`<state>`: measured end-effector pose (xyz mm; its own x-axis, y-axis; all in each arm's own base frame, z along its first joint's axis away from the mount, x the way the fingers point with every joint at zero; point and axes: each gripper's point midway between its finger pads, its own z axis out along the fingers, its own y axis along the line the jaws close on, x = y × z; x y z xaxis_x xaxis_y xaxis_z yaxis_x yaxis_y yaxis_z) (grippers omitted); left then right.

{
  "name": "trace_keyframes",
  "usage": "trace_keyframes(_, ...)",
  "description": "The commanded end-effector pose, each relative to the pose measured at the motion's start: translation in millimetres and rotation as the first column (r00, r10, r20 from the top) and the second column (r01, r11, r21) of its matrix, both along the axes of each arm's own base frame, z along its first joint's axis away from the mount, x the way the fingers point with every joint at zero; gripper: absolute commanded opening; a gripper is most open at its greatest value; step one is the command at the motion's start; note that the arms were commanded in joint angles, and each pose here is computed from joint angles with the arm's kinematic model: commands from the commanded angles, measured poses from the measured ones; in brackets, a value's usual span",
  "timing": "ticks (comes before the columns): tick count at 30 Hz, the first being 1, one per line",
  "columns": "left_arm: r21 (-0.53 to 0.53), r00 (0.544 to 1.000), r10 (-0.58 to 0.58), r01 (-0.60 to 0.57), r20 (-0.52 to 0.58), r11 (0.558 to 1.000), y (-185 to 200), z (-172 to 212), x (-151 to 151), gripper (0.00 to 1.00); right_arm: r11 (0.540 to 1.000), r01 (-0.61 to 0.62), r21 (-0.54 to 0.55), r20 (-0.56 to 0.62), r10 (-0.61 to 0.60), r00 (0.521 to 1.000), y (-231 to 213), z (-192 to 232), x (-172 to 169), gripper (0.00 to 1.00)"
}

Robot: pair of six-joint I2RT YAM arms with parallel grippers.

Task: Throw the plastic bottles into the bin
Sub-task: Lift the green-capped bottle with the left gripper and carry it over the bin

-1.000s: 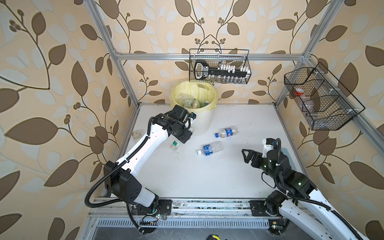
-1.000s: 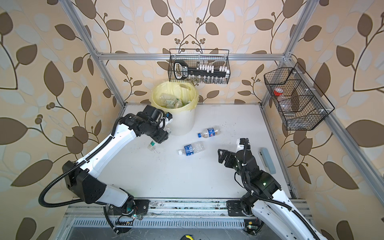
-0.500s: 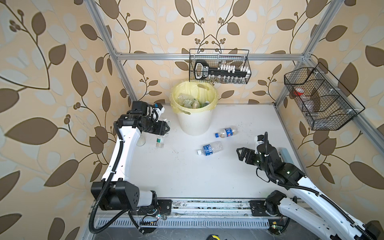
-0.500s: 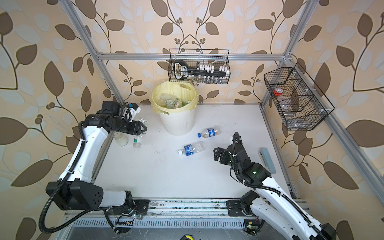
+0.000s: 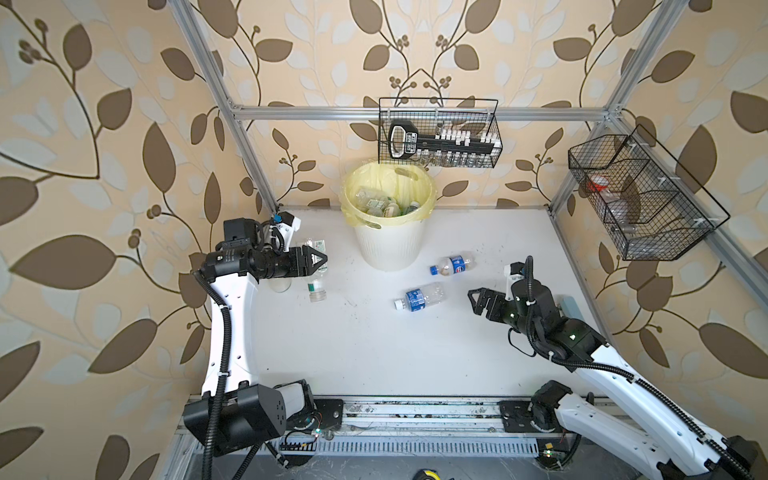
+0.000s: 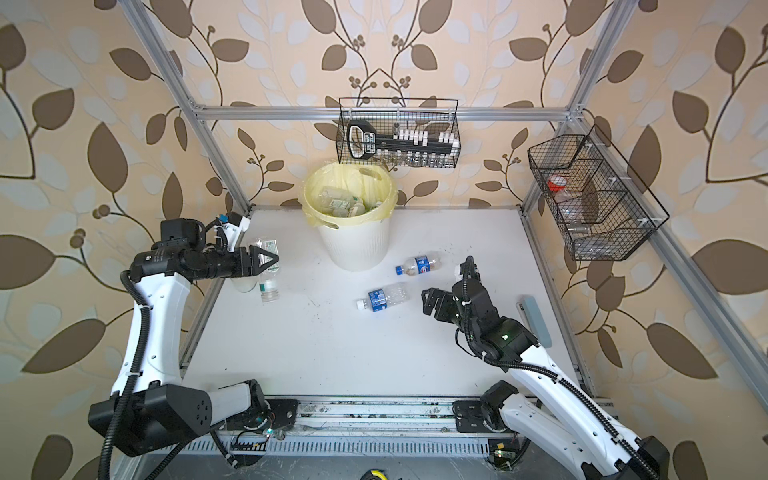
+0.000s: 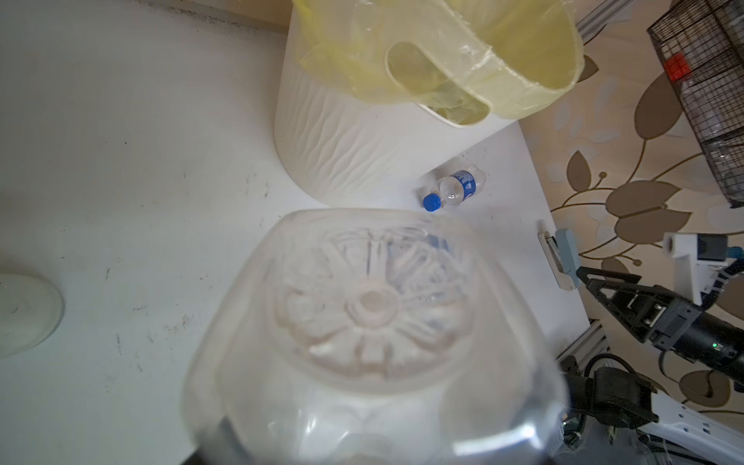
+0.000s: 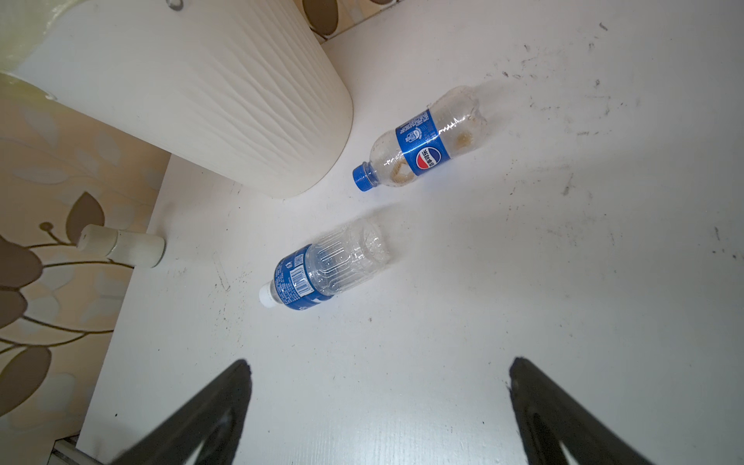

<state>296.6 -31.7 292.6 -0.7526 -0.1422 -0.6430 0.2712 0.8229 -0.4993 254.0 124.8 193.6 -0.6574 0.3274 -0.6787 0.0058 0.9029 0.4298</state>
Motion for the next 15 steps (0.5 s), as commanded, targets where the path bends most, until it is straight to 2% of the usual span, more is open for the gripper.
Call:
trace_keyframes(1, -0.065, 0.993, -0.018, 0.026, 0.117, 0.998, -8.4, 30.9, 8.8, 0.66, 1.000, -0.010, 0.015, 0.038, 0.010, 0.999, 3.1, 16.2, 4.9, 1.00)
trace_keyframes(7, -0.140, 0.971, 0.031, 0.002, 0.235, 0.990, -6.3, 84.4, 38.3, 0.65, 1.000, -0.012, 0.014, 0.042, 0.012, 0.999, 3.0, 17.1, 4.7, 1.00)
trace_keyframes(10, -0.126, 0.959, 0.051, -0.016, 0.279, 0.992, -10.8, 113.3, 62.7, 0.65, 1.000, -0.007, 0.008, 0.038, 0.006, 0.999, 0.9, 15.6, 3.3, 1.00)
trace_keyframes(13, -0.112, 0.942, 0.033, 0.005, 0.333, 0.994, -30.1, 145.4, 90.3, 0.66, 1.000, 0.005, 0.009, 0.041, -0.005, 0.999, -1.5, 15.9, 2.6, 1.00)
trace_keyframes(15, -0.095, 0.936, 0.004, 0.031, 0.352, 0.995, -50.0, 161.3, 120.8, 0.68, 1.000, 0.005, 0.014, 0.048, -0.006, 0.999, -1.6, 18.5, 2.3, 1.00)
